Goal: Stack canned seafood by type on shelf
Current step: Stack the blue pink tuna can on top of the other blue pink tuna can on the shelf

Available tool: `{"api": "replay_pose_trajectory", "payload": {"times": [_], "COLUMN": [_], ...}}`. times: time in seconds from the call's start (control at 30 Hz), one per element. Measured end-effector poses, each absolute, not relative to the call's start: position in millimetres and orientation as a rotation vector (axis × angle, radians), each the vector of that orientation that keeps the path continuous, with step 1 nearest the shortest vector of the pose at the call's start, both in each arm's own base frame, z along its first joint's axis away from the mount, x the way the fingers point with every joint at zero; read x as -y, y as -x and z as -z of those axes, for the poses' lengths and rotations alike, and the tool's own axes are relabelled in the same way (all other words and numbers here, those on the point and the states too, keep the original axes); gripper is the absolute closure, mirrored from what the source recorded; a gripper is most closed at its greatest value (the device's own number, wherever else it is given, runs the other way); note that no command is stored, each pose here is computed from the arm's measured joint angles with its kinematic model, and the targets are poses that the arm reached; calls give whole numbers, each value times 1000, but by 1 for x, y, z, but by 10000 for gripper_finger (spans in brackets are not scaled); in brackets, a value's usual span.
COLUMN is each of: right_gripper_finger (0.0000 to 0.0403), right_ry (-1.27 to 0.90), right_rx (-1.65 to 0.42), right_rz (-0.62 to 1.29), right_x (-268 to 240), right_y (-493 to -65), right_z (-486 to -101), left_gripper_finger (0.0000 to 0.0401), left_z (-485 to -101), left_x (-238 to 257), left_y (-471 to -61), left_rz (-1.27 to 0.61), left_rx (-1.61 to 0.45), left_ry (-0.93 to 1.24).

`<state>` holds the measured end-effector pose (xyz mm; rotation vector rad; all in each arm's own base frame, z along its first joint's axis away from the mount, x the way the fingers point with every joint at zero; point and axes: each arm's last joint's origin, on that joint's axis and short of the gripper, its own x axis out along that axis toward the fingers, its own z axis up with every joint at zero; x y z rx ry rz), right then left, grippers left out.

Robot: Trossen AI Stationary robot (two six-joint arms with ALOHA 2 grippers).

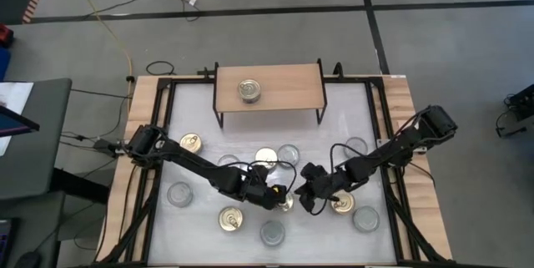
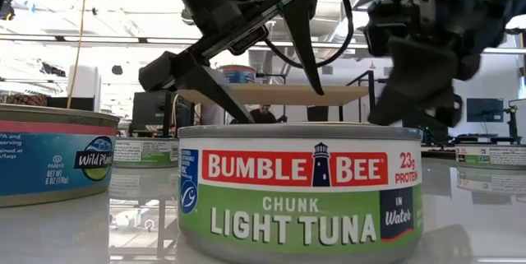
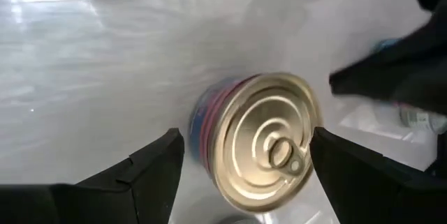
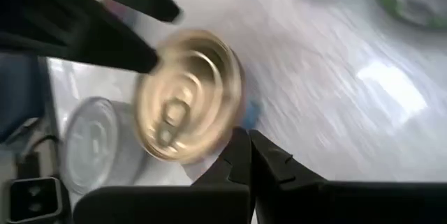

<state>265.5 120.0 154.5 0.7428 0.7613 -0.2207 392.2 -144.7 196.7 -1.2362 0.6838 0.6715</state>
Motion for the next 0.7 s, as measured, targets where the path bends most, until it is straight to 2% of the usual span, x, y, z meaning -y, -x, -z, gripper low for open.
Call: {"api": "replay_pose_trajectory", "payload": {"times": [0.23,0.7], "right_gripper_finger": [383,347], "right_ry": [-760,-840], "right_rx": [-798,-761], "right_rz": [227,232], "right_x": [-129,-137], "right_y": [-259,-257], "right_z": [-152,-155], "left_gripper_finger": [106,106], "left_z": [-191,-162], "left_x": [150,162], "left_y": [-382,-372], "left_rz": [-732,-649], "left_rx": [-748,-611], "left_ry": [1186,1284]}}
